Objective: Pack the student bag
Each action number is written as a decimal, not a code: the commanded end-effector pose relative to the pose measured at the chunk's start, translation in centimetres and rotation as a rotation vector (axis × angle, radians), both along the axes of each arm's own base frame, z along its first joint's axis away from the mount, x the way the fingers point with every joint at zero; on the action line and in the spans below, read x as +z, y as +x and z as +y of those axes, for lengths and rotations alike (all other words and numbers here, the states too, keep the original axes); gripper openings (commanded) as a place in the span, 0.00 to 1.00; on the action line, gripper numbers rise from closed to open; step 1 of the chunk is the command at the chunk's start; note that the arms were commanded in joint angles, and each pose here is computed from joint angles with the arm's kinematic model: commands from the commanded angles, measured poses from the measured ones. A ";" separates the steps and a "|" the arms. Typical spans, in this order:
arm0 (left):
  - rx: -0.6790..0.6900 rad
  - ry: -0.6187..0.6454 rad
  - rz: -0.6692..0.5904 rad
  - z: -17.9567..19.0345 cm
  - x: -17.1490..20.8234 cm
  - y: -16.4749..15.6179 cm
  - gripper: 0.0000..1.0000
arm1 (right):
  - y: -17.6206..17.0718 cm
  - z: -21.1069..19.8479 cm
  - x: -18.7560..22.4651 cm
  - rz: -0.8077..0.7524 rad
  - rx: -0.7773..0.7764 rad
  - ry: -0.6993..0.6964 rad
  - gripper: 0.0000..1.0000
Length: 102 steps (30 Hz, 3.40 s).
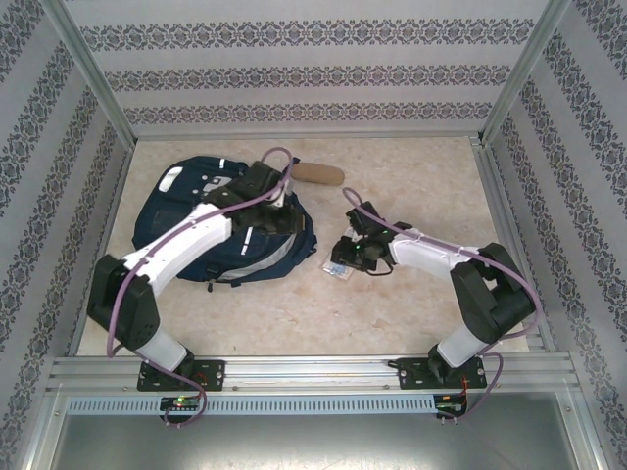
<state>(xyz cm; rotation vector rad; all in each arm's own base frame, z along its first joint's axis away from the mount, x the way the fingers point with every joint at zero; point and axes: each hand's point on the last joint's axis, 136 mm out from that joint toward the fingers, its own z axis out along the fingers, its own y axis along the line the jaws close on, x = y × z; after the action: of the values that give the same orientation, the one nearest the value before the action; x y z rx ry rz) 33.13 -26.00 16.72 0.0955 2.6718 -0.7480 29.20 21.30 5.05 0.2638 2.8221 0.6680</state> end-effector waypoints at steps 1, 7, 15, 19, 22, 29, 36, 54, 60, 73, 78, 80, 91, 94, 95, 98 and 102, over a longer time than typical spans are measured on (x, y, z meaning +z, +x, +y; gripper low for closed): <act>-0.010 -0.029 -0.001 -3.1 -1.7 1.1 0.26 | 1.9 -1.9 1.4 -0.041 -0.036 0.000 0.38; -0.071 -0.018 0.045 -6.0 -5.0 3.2 0.23 | 3.5 -4.0 0.4 -0.046 -0.138 0.059 0.38; -0.130 -0.006 0.110 -8.9 -8.6 5.0 0.20 | 3.7 -5.4 -2.5 -0.003 -0.212 0.068 0.35; -0.144 0.021 0.145 -9.6 -10.7 5.0 0.20 | 3.8 -5.3 -3.5 0.012 -0.215 0.081 0.35; -0.147 0.053 0.180 -9.7 -12.6 4.6 0.20 | 3.6 -5.7 -4.2 0.032 -0.228 0.057 0.35; -0.129 0.139 0.247 -8.5 -16.1 3.4 0.17 | 3.1 -5.7 -3.8 0.036 -0.229 0.065 0.35; -0.110 0.172 0.286 -7.5 -17.5 2.5 0.17 | 2.6 -7.1 -2.3 -0.002 -0.242 0.013 0.37; -0.126 0.145 0.307 -8.0 -17.7 2.0 0.16 | 5.2 -0.4 -0.8 -0.038 -0.086 0.242 0.36; -0.132 0.140 0.309 -8.2 -17.7 2.0 0.16 | 5.5 1.0 0.6 -0.057 -0.062 0.277 0.36; -0.128 0.106 0.177 -8.7 -10.0 4.3 0.29 | 5.1 -2.6 1.1 -0.092 -0.163 0.237 0.01; -0.090 0.116 0.043 -6.6 -3.2 5.6 0.36 | 4.6 -3.5 2.4 -0.123 -0.157 0.222 0.00; -0.065 0.176 -0.007 -4.5 -1.4 5.7 0.36 | 4.3 -3.5 3.0 -0.135 -0.147 0.220 0.00; -0.029 0.769 -0.097 7.8 -2.6 4.8 0.40 | 3.7 -2.9 4.1 -0.153 -0.129 0.245 0.01; -0.038 0.875 -0.082 9.4 -3.7 4.8 0.43 | 3.5 -2.5 4.1 -0.151 -0.118 0.246 0.01; -0.042 0.899 -0.071 9.7 -4.0 4.7 0.44 | 3.5 -2.4 4.1 -0.151 -0.116 0.246 0.01; -0.053 0.942 -0.051 10.4 -5.0 4.6 0.44 | 3.3 -1.9 4.2 -0.150 -0.106 0.251 0.01; -0.085 0.960 -0.014 10.4 -6.8 4.3 0.43 | 3.1 -1.2 4.4 -0.151 -0.091 0.258 0.01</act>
<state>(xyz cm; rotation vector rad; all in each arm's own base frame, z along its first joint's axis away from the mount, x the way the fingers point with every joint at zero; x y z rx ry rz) 37.99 -17.44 10.75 0.3848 2.7438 0.4316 32.35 19.63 8.75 0.3858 2.5810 0.9772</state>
